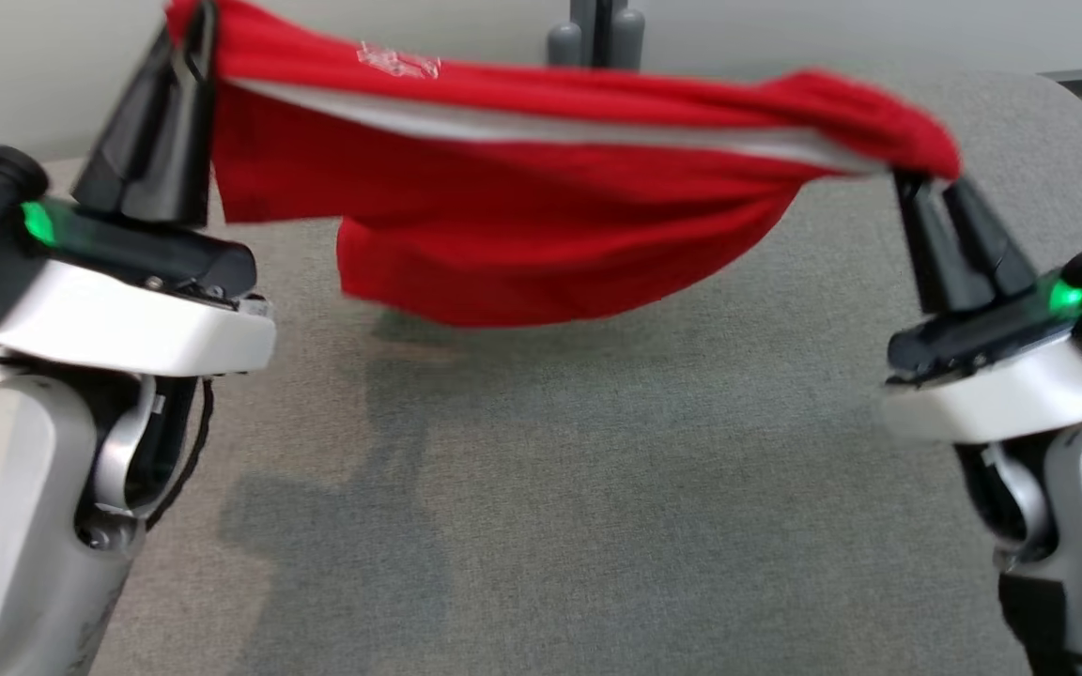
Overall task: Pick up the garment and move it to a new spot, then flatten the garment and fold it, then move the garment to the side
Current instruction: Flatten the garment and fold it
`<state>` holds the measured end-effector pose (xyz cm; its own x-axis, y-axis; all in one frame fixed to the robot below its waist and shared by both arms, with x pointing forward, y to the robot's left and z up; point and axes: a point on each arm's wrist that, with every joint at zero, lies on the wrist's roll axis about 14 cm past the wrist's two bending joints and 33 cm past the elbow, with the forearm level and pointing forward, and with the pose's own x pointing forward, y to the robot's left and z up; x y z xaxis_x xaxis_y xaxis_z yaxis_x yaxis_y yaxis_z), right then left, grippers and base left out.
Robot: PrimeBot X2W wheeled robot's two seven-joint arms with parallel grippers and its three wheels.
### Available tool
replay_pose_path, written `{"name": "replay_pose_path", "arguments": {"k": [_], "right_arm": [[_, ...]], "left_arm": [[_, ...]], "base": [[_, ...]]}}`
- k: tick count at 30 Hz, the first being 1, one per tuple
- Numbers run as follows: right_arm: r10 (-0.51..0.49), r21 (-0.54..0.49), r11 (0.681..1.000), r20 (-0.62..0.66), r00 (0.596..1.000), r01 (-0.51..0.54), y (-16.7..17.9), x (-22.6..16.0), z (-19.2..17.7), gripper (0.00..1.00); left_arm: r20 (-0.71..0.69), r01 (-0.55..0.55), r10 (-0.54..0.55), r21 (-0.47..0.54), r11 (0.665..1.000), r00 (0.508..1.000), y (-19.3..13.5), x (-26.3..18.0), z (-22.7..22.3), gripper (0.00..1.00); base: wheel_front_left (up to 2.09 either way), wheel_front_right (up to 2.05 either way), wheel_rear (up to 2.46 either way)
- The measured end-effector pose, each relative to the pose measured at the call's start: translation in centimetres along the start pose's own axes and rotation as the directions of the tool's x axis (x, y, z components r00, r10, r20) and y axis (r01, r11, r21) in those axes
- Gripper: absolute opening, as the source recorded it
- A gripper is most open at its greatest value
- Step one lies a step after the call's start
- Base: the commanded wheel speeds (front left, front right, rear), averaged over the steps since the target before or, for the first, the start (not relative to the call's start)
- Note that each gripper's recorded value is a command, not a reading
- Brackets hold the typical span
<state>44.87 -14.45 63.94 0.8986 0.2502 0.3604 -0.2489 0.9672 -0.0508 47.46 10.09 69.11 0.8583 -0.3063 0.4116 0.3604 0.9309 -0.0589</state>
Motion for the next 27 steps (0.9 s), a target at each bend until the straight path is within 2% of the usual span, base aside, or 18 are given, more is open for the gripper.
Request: {"name": "replay_pose_path", "arguments": {"k": [6,13,19,20,21,22,24,27], "right_arm": [[0.002,0.014,1.0,0.132,0.991,-0.004,-0.2,1.7,5.1,0.0],[0.013,0.095,0.995,0.135,0.991,-0.026,0.3,2.8,5.5,0.0],[0.015,0.135,0.991,0.079,0.997,-0.026,-0.4,5.4,3.5,0.0],[0.013,0.173,0.985,0.071,0.997,-0.025,-0.5,6.1,3.0,0.0],[0.013,0.195,0.981,0.055,0.998,-0.024,-0.6,6.9,2.4,0.0],[0.015,0.172,0.985,0.045,0.999,-0.022,-0.9,7.7,1.9,0.0],[0.011,0.214,0.977,0.037,0.999,-0.018,-1.3,9.5,1.2,0.0],[-0.002,0.203,0.979,0.012,1.0,-0.001,-2.2,12.3,-0.4,0.0]], "left_arm": [[0.149,0.009,-0.017,0.052,0.999,0.989,-0.7,0.0,6.0,0.0],[0.152,0.028,-0.035,0.05,0.998,0.988,-1.0,0.5,6.4,0.0],[0.052,0.062,-0.062,0.004,0.998,0.997,-0.3,3.3,2.5,0.0],[0.03,0.067,-0.067,-0.006,0.998,0.997,-0.1,3.9,1.6,0.0],[0.008,0.068,-0.068,-0.02,0.997,0.998,0.2,4.7,0.6,0.0],[0.001,0.068,-0.068,-0.022,0.997,0.998,0.5,5.5,-0.1,0.0],[-0.035,0.064,-0.064,-0.027,0.998,0.997,1.3,7.2,-1.8,0.0],[-0.074,0.059,-0.062,-0.046,0.997,0.995,2.0,9.8,-4.3,0.0]], "base": [[0.0,0.0,0.0],[0.0,0.0,0.0],[0.0,0.0,0.0],[0.0,0.0,0.0],[0.0,0.0,0.0],[0.0,0.0,0.0],[0.0,0.0,0.0],[0.0,0.0,0.0]]}}
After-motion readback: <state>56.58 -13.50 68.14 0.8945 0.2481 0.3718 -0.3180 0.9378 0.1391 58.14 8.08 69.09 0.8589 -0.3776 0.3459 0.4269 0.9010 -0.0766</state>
